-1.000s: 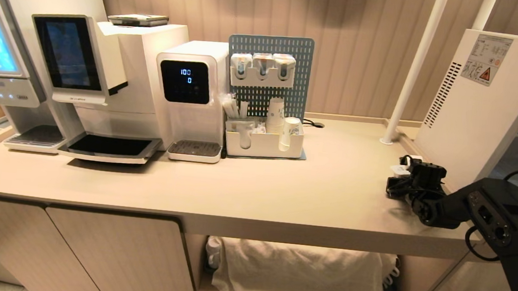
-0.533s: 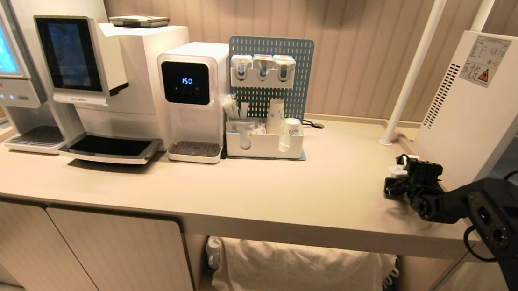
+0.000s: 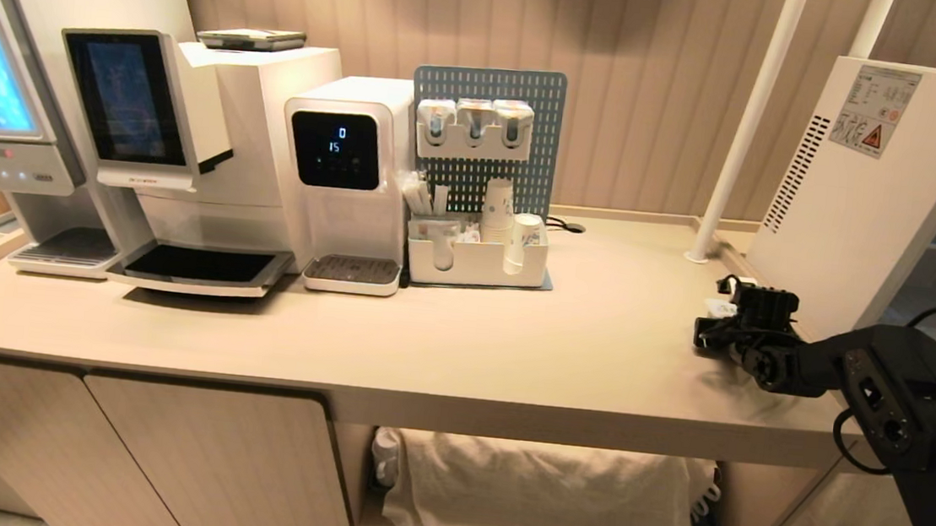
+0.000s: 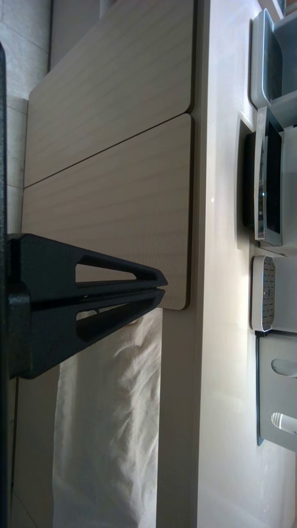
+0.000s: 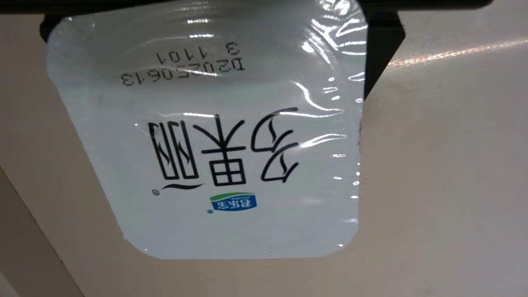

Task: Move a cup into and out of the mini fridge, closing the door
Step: Place the yoghurt on the table, then close the freezer door

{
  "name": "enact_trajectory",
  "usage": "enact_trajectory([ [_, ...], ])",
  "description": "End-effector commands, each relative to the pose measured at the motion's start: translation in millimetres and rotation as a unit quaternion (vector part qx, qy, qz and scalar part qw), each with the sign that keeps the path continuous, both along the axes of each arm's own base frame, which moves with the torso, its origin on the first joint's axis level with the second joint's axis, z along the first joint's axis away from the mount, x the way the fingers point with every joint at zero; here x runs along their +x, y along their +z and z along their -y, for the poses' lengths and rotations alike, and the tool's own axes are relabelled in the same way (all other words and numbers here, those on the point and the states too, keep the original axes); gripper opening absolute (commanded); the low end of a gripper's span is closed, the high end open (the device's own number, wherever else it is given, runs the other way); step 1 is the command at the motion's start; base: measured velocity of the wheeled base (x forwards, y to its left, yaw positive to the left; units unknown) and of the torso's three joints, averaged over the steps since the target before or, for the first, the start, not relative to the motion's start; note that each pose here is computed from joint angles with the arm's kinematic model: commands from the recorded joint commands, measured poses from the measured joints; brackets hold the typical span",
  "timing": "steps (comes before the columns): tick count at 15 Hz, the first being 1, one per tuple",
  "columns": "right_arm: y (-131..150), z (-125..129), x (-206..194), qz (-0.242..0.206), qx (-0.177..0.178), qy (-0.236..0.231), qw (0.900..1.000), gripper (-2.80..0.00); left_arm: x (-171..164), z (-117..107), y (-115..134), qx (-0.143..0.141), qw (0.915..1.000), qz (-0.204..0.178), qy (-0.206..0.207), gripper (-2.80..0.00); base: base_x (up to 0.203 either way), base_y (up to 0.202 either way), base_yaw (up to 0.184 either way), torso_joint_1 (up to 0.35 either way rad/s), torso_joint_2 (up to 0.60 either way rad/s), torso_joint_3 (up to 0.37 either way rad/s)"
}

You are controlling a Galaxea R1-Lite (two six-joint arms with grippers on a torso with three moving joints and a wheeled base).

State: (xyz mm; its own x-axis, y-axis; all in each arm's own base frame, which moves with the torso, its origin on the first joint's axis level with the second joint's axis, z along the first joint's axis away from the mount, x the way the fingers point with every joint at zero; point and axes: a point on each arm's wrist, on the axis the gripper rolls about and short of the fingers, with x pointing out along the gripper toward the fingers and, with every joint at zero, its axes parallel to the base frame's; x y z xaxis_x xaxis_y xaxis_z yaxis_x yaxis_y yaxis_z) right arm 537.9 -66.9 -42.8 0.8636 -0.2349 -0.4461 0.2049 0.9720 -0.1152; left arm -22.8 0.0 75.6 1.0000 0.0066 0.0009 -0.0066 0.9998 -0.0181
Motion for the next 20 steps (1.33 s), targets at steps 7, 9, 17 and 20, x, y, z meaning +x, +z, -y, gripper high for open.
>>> enact_trajectory([
  [7, 22, 4, -44, 0.019, 0.005, 0.005, 1.000, 0.00, 0, 0, 0, 0.001, 1.0000, 0.000, 0.000, -2.80, 0.000, 0.000, 0.000, 0.000, 0.00, 0.000],
  [9, 51, 2, -79, 0.022, 0.013, 0.019, 1.000, 0.00, 0, 0, 0, 0.000, 1.0000, 0.000, 0.000, -2.80, 0.000, 0.000, 0.000, 0.000, 0.00, 0.000],
  [17, 214, -21, -283, 0.163, 0.029, 0.073, 0.984, -2.80, 0, 0, 0, 0.000, 1.0000, 0.000, 0.001, -2.80, 0.000, 0.000, 0.000, 0.000, 0.00, 0.000],
  [20, 271, -44, -400, 0.250, 0.009, 0.096, 0.964, -2.80, 0, 0, 0, 0.000, 1.0000, 0.000, 0.000, -2.80, 0.000, 0.000, 0.000, 0.000, 0.00, 0.000],
])
